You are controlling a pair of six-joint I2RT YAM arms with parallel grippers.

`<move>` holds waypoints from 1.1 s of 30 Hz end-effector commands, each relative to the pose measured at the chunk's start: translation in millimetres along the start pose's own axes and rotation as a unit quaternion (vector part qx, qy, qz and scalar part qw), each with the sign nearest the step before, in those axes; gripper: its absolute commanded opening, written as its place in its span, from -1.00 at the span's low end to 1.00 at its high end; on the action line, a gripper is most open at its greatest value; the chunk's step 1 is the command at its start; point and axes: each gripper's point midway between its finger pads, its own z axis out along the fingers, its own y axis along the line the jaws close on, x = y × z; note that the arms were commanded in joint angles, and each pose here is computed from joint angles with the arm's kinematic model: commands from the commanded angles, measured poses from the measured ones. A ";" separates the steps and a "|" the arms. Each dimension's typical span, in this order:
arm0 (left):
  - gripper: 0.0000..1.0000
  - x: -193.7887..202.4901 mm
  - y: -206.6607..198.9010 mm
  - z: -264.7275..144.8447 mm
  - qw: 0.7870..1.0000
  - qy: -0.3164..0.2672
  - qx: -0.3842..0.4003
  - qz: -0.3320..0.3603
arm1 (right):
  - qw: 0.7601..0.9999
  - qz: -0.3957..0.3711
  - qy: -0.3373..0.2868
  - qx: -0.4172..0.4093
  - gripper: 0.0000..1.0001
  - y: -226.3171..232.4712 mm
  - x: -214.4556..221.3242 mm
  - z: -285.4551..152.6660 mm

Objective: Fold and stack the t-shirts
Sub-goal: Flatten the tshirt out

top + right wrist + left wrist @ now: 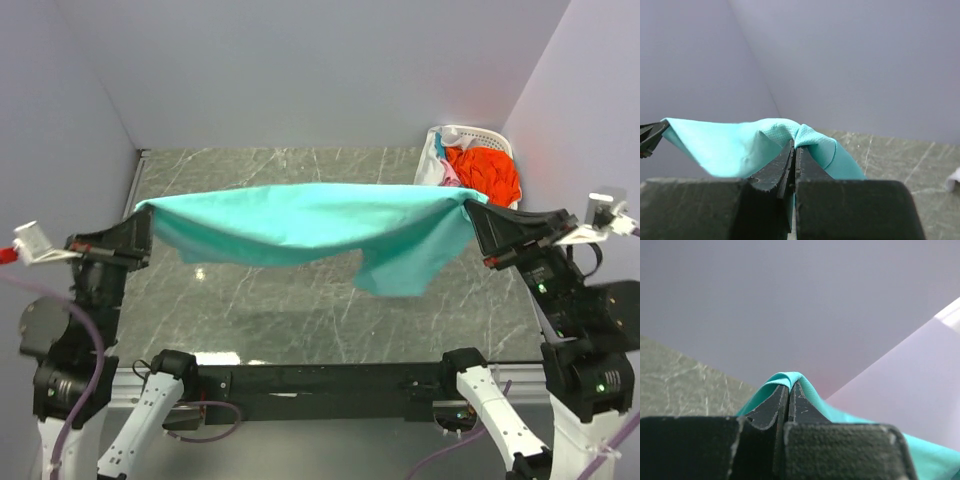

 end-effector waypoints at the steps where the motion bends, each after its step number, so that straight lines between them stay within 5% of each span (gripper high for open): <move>1: -0.99 -26.7 -18.1 -11.6 0.999 -0.044 0.027 0.012 | 1.000 -0.008 0.004 -0.023 -1.00 13.7 -6.5 -7.6; 7: -0.98 -17.8 0.6 4.6 0.999 -0.041 -0.011 0.012 | 1.000 -0.007 0.009 -0.026 -1.00 5.6 -3.1 16.4; 11: -0.92 21.8 66.3 49.3 0.990 -0.006 -0.138 0.033 | 0.997 0.014 0.069 0.021 -1.00 -38.1 40.6 63.6; 15: -0.89 64.6 159.3 85.0 0.948 0.012 -0.309 0.076 | 0.988 0.024 0.133 0.080 -1.00 -99.1 105.8 113.2; 17: -0.71 97.7 205.4 106.0 0.924 0.056 -0.364 0.102 | 0.980 0.026 0.170 0.097 -1.00 -133.1 147.7 141.7; 19: 0.12 139.6 242.2 127.3 0.910 0.119 -0.383 0.105 | 0.967 0.040 0.218 0.123 -0.95 -169.3 190.2 165.8; 21: 0.83 150.9 268.1 140.2 0.898 0.144 -0.406 0.094 | 0.956 0.044 0.249 0.151 -0.49 -194.3 216.2 180.1; 22: 0.99 170.9 295.7 137.1 0.875 0.177 -0.440 0.095 | 0.944 0.048 0.279 0.167 -0.30 -212.0 239.0 190.7; 25: 0.99 176.8 317.6 141.3 0.854 0.204 -0.473 0.079 | 0.920 0.048 0.334 0.199 0.45 -234.2 266.7 195.9; 29: 0.99 184.0 317.9 133.4 0.855 0.213 -0.468 0.069 | 0.914 0.038 0.341 0.217 0.70 -236.0 275.5 185.9; 33: 0.99 190.3 322.2 111.3 0.843 0.227 -0.484 0.066 | 0.910 0.030 0.348 0.223 0.72 -225.2 278.4 165.9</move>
